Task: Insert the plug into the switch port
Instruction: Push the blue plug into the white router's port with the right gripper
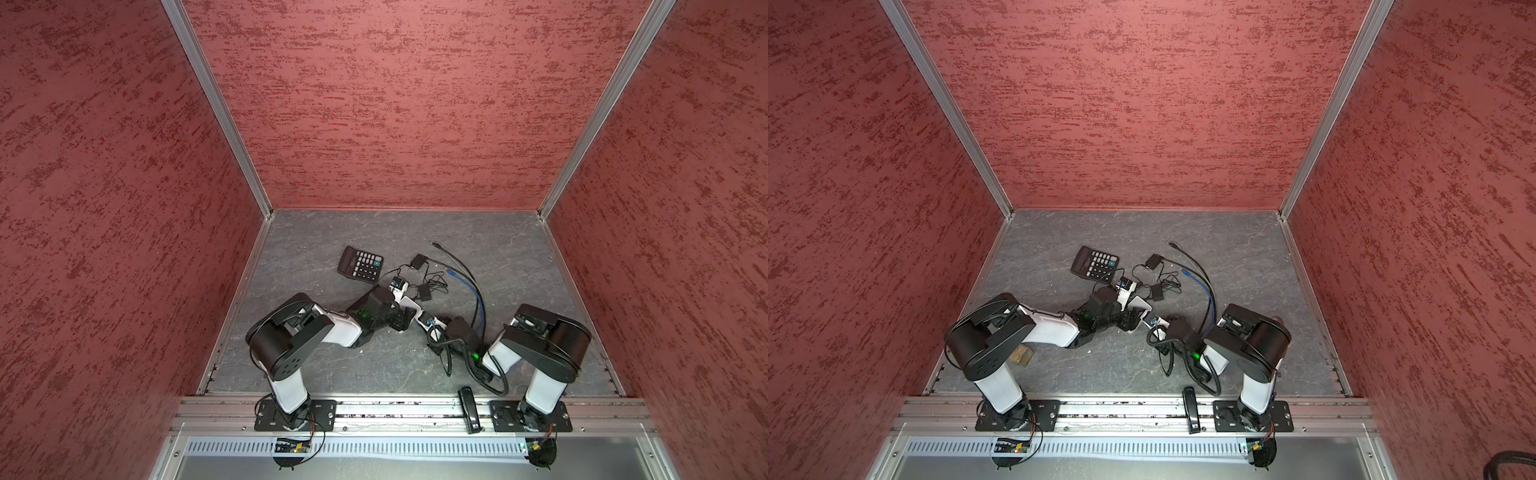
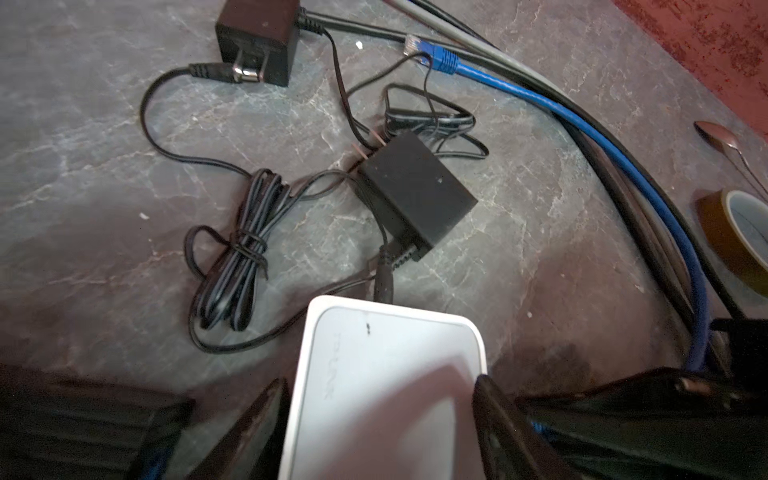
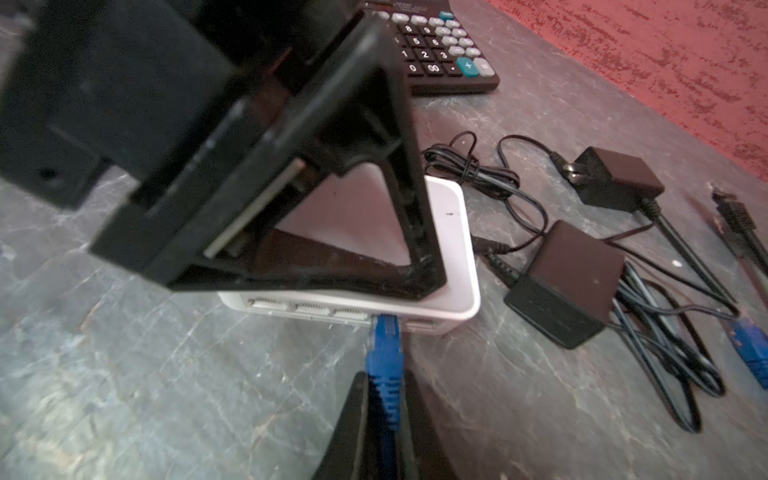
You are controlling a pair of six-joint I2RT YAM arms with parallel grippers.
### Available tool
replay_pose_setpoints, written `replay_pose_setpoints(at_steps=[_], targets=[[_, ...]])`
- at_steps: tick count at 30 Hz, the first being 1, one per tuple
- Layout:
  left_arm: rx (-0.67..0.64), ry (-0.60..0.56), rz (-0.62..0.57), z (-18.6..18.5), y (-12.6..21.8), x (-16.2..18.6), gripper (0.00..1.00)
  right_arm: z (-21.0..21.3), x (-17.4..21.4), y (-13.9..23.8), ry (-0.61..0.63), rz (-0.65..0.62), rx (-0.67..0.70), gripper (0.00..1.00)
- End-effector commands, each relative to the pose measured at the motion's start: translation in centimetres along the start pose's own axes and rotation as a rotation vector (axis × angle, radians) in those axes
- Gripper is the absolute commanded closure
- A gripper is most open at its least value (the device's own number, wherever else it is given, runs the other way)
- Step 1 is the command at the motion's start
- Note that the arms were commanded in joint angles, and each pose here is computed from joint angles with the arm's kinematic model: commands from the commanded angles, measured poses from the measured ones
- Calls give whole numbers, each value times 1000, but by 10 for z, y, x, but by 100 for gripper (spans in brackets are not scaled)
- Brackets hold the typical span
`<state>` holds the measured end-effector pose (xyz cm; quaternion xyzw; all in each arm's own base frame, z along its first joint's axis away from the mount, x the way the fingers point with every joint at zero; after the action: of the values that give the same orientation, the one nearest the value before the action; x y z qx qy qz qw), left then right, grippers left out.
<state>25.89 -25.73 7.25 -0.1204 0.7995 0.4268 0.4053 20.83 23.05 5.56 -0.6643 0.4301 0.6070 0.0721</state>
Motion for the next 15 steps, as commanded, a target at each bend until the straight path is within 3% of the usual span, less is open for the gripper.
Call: replay_pose_setpoints(at_steps=[1,10,15], targets=[[265,-12,195,-55,-1,34,31,-7,-72,-15,-50,-275,58,100],[251,3,198,-49,1,35,31,-6,-65,-14,-84,-279,85,100],[138,68,185,-22,0,33,30,-7,-51,-6,-79,-235,104,100]])
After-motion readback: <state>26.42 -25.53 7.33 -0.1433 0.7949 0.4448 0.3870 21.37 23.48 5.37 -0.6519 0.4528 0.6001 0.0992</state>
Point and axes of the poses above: each gripper's point midway between its finger pads, its own y axis back along the fingers, its own z axis along the line the jaws close on, x = y × z, the point moved 7 cm from there along y, back along the fingers, and after that the axes turned 2 degrees about y, right-handed, at the moved point
